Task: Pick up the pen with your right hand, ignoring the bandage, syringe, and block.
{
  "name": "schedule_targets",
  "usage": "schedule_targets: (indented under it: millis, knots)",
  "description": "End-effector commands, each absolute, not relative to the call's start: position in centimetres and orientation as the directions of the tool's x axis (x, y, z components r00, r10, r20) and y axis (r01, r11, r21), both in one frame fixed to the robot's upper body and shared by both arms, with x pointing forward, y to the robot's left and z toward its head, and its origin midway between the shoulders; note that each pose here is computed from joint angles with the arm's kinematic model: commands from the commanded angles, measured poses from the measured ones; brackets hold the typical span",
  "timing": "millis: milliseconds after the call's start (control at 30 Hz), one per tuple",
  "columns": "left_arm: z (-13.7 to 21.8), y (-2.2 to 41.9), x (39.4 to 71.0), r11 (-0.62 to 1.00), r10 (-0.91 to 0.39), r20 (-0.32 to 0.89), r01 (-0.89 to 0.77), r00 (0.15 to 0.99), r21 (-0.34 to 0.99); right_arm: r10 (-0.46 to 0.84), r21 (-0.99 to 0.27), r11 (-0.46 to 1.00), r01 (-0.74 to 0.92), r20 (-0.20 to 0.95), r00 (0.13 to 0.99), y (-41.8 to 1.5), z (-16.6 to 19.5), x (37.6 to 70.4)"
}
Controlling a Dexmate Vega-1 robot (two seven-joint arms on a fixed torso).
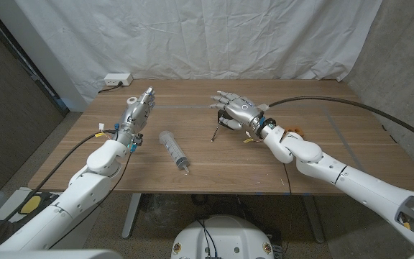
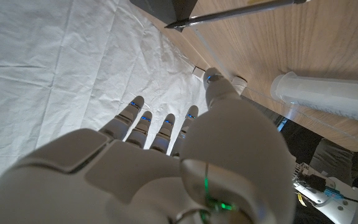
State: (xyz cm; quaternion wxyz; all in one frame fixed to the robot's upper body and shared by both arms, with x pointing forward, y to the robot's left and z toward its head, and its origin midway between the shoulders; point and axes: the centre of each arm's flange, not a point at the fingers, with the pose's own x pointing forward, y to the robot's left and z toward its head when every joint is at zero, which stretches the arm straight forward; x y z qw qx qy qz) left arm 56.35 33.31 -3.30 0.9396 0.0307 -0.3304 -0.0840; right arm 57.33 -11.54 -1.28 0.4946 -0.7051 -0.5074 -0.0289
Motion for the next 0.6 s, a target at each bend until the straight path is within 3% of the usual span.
schedule_targets:
  millis: [33,600]
  knots:
    - [-3.2,33.2,56.0,0.984,-0.179,0.611,0.134,0.772,0.118,0.693,-0.630,0.007,0.777,0.563,0.450,-11.2,-2.5,57.6]
    - [-2.5,32.7,55.9,0.981,-0.193,0.607,0.138,0.771,0.137,0.683,-0.595,-0.004,0.804,0.585,0.436,-11.9,-3.9,59.0]
